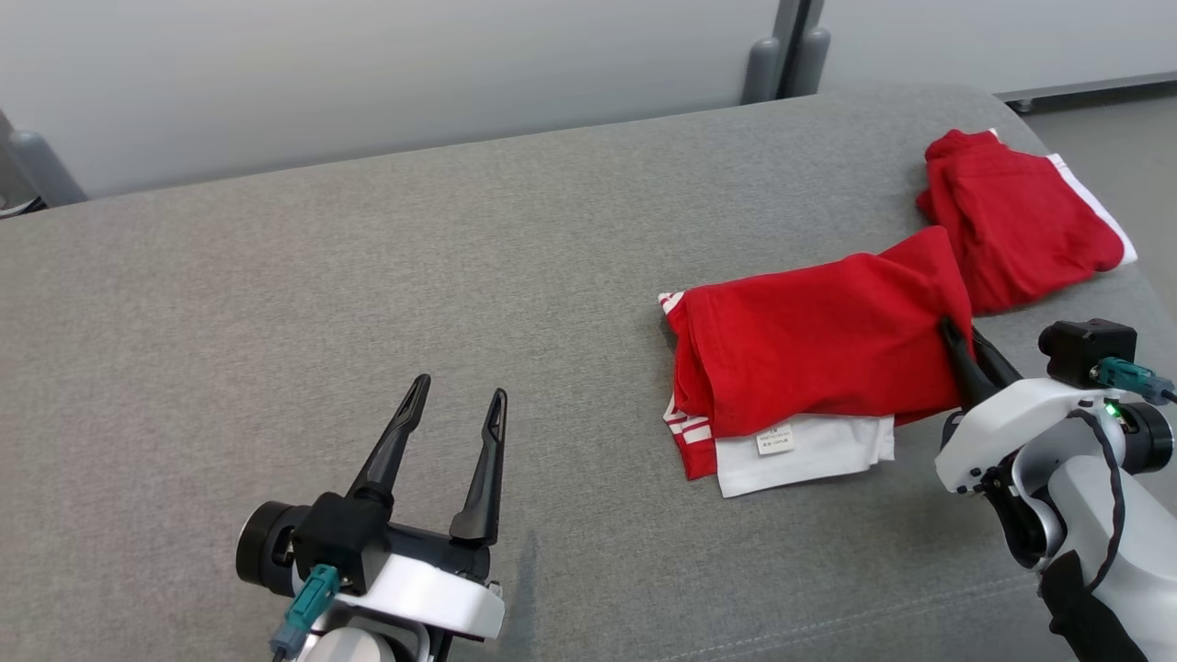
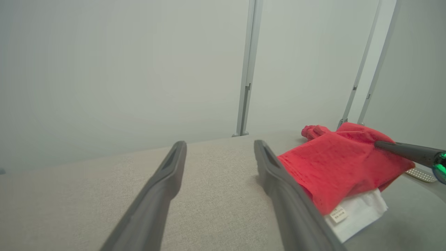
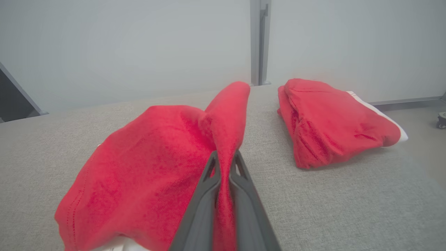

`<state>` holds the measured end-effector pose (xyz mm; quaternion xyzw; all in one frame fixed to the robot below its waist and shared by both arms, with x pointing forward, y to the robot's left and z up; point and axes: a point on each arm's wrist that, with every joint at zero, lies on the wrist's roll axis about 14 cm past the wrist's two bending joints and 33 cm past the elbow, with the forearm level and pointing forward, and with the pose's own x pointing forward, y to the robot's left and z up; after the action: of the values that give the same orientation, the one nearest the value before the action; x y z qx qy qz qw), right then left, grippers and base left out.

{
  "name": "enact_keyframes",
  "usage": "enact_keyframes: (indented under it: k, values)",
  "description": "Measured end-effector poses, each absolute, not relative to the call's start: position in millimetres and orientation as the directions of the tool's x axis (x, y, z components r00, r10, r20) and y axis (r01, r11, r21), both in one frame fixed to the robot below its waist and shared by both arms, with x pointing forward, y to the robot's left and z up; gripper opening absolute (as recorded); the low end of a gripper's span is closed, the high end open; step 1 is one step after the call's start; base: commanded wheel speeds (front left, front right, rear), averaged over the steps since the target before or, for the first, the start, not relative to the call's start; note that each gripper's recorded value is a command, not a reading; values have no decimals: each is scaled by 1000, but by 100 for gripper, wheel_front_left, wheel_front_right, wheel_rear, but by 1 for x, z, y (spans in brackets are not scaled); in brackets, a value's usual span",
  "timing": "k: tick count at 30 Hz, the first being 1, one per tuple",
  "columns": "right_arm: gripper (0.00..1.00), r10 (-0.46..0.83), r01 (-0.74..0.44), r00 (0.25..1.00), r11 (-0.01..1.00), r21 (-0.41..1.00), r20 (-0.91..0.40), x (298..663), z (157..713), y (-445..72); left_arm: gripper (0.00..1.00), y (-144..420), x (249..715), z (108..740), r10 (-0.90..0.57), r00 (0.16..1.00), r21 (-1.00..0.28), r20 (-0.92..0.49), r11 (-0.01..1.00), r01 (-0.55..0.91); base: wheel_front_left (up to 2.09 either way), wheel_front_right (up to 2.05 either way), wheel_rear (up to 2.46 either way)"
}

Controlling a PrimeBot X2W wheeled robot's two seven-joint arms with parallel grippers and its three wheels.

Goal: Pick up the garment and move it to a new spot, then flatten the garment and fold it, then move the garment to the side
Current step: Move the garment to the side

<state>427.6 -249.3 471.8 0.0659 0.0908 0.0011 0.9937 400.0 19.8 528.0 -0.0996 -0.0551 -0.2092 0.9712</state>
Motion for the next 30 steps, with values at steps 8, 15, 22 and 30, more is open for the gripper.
enact_keyframes:
  k: [8, 15, 22, 30]
  values:
    - [0, -71, 94, 982, 987, 130, -173, 408, 475, -279, 100, -12, 402, 526, -478, 865, -170, 151, 849, 499, 0, 0, 0]
    - [0, -111, 134, 978, 983, 126, -175, 391, 473, -292, 100, -29, 400, 525, -521, 840, -174, 148, 823, 541, 0, 0, 0]
    - [0, -112, 134, 978, 984, 120, -175, 391, 473, -292, 100, -32, 400, 524, -528, 836, -175, 146, 818, 547, 0, 0, 0]
    - [0, -80, 92, 987, 992, 82, -141, 421, 489, -287, 100, -26, 407, 514, -523, 843, -178, 128, 824, 538, 0, 0, 0]
